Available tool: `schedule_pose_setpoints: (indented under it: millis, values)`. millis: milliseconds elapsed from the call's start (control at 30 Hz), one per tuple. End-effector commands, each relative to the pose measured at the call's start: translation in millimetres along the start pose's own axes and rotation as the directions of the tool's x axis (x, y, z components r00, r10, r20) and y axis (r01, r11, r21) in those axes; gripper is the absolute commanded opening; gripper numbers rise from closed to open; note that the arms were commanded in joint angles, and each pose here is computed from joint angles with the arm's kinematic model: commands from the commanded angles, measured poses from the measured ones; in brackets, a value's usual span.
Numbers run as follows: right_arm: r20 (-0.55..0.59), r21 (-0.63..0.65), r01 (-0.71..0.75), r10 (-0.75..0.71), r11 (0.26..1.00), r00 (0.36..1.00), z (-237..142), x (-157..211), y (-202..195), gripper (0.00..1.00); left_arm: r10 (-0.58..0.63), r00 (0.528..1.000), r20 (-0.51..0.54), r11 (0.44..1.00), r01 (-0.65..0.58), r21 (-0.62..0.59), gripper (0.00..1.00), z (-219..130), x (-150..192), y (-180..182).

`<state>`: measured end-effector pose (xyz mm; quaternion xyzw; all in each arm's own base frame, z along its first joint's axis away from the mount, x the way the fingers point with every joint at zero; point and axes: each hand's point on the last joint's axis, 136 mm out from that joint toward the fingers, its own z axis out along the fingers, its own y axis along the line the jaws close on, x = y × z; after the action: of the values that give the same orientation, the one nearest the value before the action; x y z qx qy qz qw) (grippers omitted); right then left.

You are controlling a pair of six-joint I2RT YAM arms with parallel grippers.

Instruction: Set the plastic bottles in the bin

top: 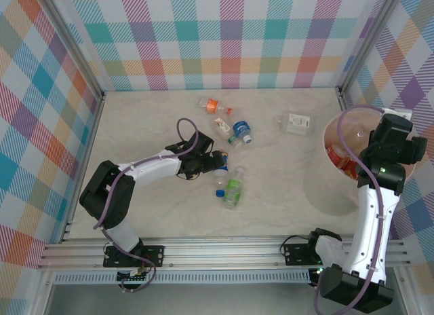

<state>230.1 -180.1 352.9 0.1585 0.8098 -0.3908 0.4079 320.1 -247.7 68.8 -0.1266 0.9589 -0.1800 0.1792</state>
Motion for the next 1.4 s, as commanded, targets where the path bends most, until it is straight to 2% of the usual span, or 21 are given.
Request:
schedule_pose_setpoints:
  millis: [0,133,233,367,500,633,667,767,833,967,1100,1200,1367]
  values:
    - [0.015,-0.032,-0.041,0.041,0.999,0.999,-7.5,-8.5,-2.9,0.78,-0.007,1.000,0.000,1.000,0.007,-0.020,1.00,-2.1,2.0,-0.7]
    - [0.016,-0.033,-0.075,0.075,0.997,0.997,-13.6,-12.0,-7.8,0.80,-0.012,1.000,-0.003,1.000,0.012,-0.024,1.00,-1.4,5.1,2.8]
    - [0.017,-0.087,-0.132,0.134,0.987,0.991,-21.8,-17.3,-5.1,0.83,-0.013,1.000,-0.007,1.000,0.013,-0.022,1.00,0.3,7.1,4.3]
    - [0.025,-0.285,-0.233,0.250,0.930,0.968,-41.7,-32.9,16.7,0.86,-0.003,1.000,-0.021,1.000,0.003,-0.012,1.00,1.6,11.4,3.1]
    - [-0.020,-0.571,-0.340,0.401,0.748,0.916,-74.8,-57.2,53.9,0.90,0.027,1.000,-0.016,1.000,-0.027,-0.012,1.00,-0.7,14.1,2.4]
    - [-0.071,-0.756,-0.382,0.512,0.532,0.856,-104.8,-81.4,78.2,0.95,0.078,0.997,-0.008,0.997,-0.078,-0.024,1.00,-4.1,16.0,1.2]
    - [-0.095,-0.802,-0.377,0.525,0.463,0.846,-113.7,-86.8,86.2,1.00,0.096,0.995,0.001,0.995,-0.096,-0.029,1.00,-6.1,15.5,0.0]
    - [-0.169,-0.879,-0.371,0.533,0.298,0.829,-131.3,-96.2,105.2,1.00,0.154,0.988,0.023,0.985,-0.152,-0.076,1.00,-10.8,16.9,1.6]
    - [-0.191,-0.895,-0.370,0.535,0.249,0.823,-136.2,-98.7,110.9,1.00,0.191,0.981,0.030,0.977,-0.187,-0.101,1.00,-11.6,19.1,1.4]
    - [-0.209,-0.903,-0.374,0.541,0.213,0.814,-139.7,-100.3,115.2,1.00,0.254,0.967,0.026,0.959,-0.249,-0.135,1.00,-9.3,25.2,-3.5]
    - [-0.231,-0.909,-0.375,0.526,0.183,0.819,-142.2,-98.6,121.6,1.00,0.257,0.966,0.008,0.956,-0.253,-0.150,0.98,-1.2,26.7,-4.6]
    - [-0.239,-0.910,-0.375,0.515,0.178,0.823,-143.8,-96.2,124.2,1.00,0.285,0.958,0.004,0.955,-0.284,-0.082,0.97,1.4,31.1,-18.1]
    - [-0.248,-0.910,-0.377,0.503,0.173,0.828,-143.9,-93.1,128.7,1.00,0.271,0.960,0.069,0.963,-0.270,-0.013,1.00,-12.3,26.1,-26.2]
